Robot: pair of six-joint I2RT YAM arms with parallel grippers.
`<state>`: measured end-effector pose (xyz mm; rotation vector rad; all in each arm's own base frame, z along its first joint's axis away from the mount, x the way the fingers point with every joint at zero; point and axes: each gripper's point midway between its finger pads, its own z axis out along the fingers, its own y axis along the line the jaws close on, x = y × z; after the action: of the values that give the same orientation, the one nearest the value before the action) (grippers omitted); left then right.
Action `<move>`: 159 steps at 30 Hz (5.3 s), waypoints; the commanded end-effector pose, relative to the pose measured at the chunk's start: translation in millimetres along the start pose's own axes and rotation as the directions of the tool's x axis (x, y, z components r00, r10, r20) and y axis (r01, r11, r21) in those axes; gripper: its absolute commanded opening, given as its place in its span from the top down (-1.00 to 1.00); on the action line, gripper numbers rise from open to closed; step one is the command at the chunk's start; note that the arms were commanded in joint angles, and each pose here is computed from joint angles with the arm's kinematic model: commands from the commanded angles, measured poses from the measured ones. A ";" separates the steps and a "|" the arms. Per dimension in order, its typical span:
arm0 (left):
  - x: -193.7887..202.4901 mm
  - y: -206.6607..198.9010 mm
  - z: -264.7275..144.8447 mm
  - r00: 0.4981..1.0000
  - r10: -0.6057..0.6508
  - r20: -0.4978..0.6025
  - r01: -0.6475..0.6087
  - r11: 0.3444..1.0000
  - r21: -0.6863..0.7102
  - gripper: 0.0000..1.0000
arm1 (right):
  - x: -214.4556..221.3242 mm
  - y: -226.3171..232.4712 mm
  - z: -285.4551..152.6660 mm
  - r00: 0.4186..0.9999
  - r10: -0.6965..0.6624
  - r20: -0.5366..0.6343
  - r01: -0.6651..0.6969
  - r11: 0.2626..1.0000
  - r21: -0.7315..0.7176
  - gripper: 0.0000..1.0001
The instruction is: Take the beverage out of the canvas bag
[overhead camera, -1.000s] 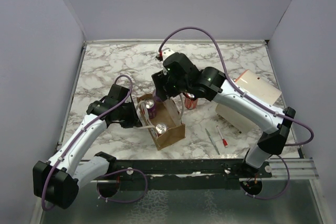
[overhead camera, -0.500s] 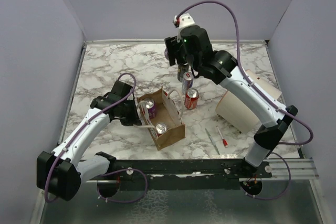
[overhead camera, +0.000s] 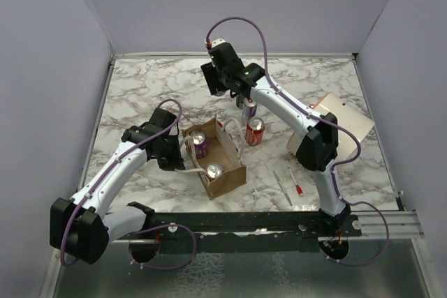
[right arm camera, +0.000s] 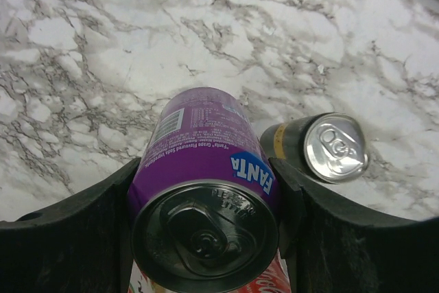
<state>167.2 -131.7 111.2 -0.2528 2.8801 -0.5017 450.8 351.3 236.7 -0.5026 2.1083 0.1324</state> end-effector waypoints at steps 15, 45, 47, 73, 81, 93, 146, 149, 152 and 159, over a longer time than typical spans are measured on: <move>0.6 5.4 -9.9 1.000 -0.016 -0.026 0.014 0.998 -0.064 1.00 | 52.3 4.7 65.0 0.986 0.079 -0.148 -0.074 0.996 0.040 0.87; -11.6 0.7 -11.5 1.000 -0.011 -0.005 0.011 0.997 -0.072 1.00 | 77.1 5.4 90.5 0.974 0.054 -0.221 -0.061 0.998 -0.025 -0.59; -13.1 -0.1 -12.1 1.000 -0.009 0.002 0.009 0.998 -0.069 1.00 | 69.8 5.3 86.4 0.977 0.054 -0.205 -0.062 0.998 -0.033 -0.71; -7.7 -16.3 -6.5 0.997 -0.016 0.074 0.009 0.995 0.100 1.00 | 27.7 42.1 -119.5 0.980 0.055 -0.189 -0.124 0.918 -0.376 -0.70; -2.3 -15.6 -2.4 0.996 -0.019 0.085 0.008 0.991 0.130 1.00 | 43.6 115.9 -182.3 0.985 -0.004 -0.172 -0.081 0.873 -0.482 -0.68; 2.6 -6.3 -10.9 0.994 -0.014 0.106 0.003 0.995 0.097 1.00 | 140.4 141.3 -174.2 0.919 -0.167 -0.356 0.007 0.912 -0.410 -0.29; 13.7 -2.1 -16.2 0.995 -0.022 0.096 0.012 0.995 0.102 1.00 | 291.8 145.4 -109.1 0.765 -0.269 -0.586 0.085 0.943 -0.322 -0.29; 11.1 -3.0 -16.0 0.995 -0.021 0.097 0.011 0.995 0.098 1.00 | 276.8 149.8 -113.4 0.784 -0.267 -0.560 0.076 0.937 -0.341 -0.14; 8.9 -4.7 -14.2 0.995 -0.021 0.097 0.011 0.995 0.102 1.00 | 257.8 154.0 -120.0 0.812 -0.258 -0.524 0.061 0.930 -0.363 0.15; 9.5 -3.4 -9.6 0.996 -0.014 0.083 0.006 0.996 0.094 1.00 | 234.9 159.6 -137.3 0.845 -0.240 -0.478 0.023 0.909 -0.417 0.71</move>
<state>152.1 -130.0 119.1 -0.2914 2.7829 -0.5872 165.6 381.0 77.0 -1.0252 2.6460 0.3214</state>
